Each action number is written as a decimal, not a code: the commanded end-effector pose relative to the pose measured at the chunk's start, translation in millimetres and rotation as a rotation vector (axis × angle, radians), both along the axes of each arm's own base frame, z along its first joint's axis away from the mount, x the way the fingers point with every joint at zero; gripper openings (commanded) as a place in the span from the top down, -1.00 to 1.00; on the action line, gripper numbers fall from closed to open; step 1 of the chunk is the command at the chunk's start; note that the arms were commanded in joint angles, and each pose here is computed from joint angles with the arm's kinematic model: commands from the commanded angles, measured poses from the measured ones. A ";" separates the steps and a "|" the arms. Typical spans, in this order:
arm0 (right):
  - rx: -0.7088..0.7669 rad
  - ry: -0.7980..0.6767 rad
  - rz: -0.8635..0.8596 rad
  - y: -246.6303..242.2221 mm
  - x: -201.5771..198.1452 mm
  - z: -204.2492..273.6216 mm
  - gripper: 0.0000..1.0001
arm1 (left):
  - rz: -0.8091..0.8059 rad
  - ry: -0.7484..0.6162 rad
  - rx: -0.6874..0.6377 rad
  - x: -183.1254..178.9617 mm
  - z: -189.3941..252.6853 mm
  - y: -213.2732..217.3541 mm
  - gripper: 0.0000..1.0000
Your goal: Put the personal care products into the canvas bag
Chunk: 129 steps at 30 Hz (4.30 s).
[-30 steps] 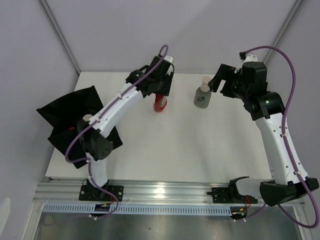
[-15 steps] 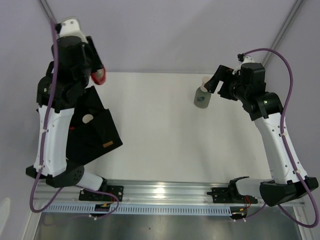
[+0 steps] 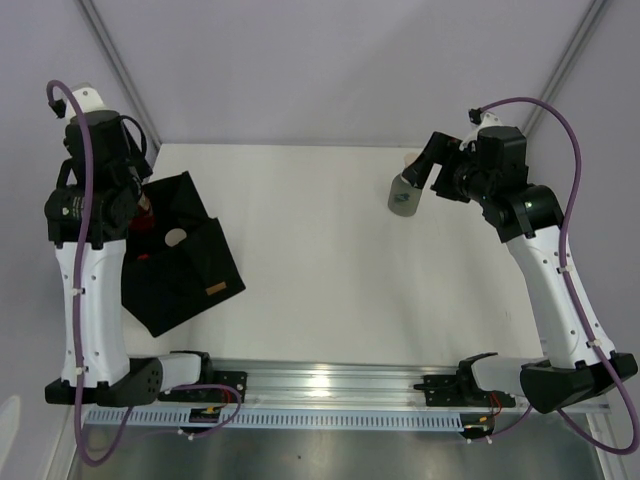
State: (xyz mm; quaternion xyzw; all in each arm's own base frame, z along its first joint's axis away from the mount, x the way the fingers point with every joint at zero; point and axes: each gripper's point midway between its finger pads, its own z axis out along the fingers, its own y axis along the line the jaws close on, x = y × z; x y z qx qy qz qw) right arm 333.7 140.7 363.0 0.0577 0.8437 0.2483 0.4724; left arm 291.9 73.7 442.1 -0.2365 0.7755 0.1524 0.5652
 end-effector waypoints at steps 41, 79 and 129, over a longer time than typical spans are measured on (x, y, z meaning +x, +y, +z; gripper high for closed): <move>-0.028 -0.013 0.007 -2.3 -8.0 -0.6 -0.76 | -0.143 -0.113 -0.181 85.2 -128.0 10.7 0.99; -0.009 0.002 -0.021 -4.0 -7.3 -10.9 -0.76 | -0.003 0.061 -0.099 39.3 -176.0 33.5 0.99; -0.016 0.003 0.007 5.5 -6.6 -20.9 -0.75 | -0.043 0.214 -0.239 37.7 -212.8 41.3 0.99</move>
